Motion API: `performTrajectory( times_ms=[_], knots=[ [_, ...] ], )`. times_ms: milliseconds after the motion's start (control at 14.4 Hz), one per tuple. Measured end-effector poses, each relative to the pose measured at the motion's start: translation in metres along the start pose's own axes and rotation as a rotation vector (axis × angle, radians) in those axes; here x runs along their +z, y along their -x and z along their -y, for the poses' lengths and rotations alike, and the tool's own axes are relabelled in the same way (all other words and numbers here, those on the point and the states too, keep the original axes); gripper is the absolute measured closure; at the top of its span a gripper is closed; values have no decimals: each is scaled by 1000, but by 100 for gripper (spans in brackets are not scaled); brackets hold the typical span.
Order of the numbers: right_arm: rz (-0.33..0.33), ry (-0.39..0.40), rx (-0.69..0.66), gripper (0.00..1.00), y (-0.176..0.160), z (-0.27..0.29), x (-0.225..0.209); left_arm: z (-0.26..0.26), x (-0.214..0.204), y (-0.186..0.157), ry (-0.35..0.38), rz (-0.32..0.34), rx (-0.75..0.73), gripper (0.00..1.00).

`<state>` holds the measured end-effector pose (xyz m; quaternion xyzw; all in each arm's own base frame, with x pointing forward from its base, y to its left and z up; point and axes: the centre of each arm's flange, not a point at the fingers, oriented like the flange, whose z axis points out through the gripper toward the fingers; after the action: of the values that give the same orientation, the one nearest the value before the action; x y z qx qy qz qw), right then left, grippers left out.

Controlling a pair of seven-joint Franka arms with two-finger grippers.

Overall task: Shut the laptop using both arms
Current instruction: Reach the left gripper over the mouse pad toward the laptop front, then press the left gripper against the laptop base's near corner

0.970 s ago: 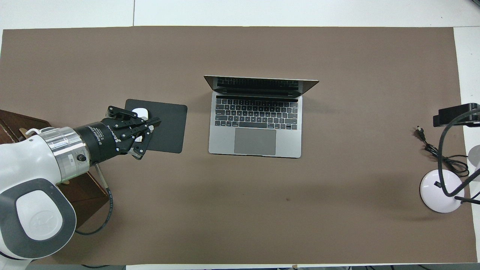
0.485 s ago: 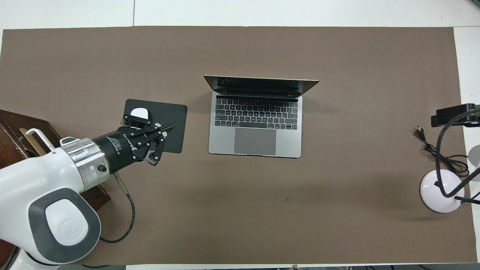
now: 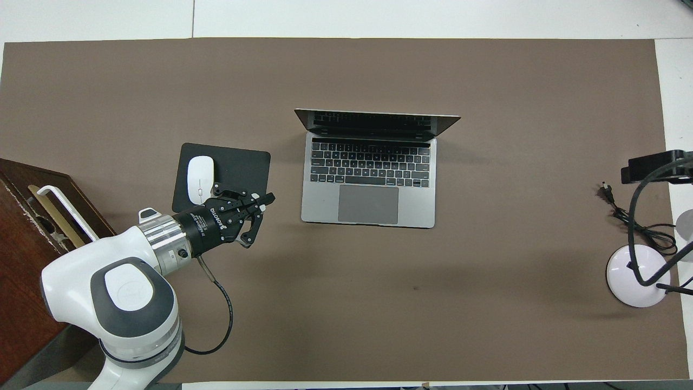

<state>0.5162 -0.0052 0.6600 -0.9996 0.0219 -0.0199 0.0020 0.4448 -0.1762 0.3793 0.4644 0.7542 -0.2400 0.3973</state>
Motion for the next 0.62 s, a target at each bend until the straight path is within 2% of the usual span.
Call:
performTrajectory(
  times_ms=[139, 277, 624],
  knots=[
    [0, 0, -1, 0, 0, 0, 0, 0, 9, -10, -22, -9, 79, 99],
    [-1, 0, -6, 0, 0, 0, 0, 2, 20, -23, -47, 17, 160, 99],
    [-1, 0, -14, 0, 0, 1, -1, 4, 32, -37, -33, 59, 202, 99]
  ],
)
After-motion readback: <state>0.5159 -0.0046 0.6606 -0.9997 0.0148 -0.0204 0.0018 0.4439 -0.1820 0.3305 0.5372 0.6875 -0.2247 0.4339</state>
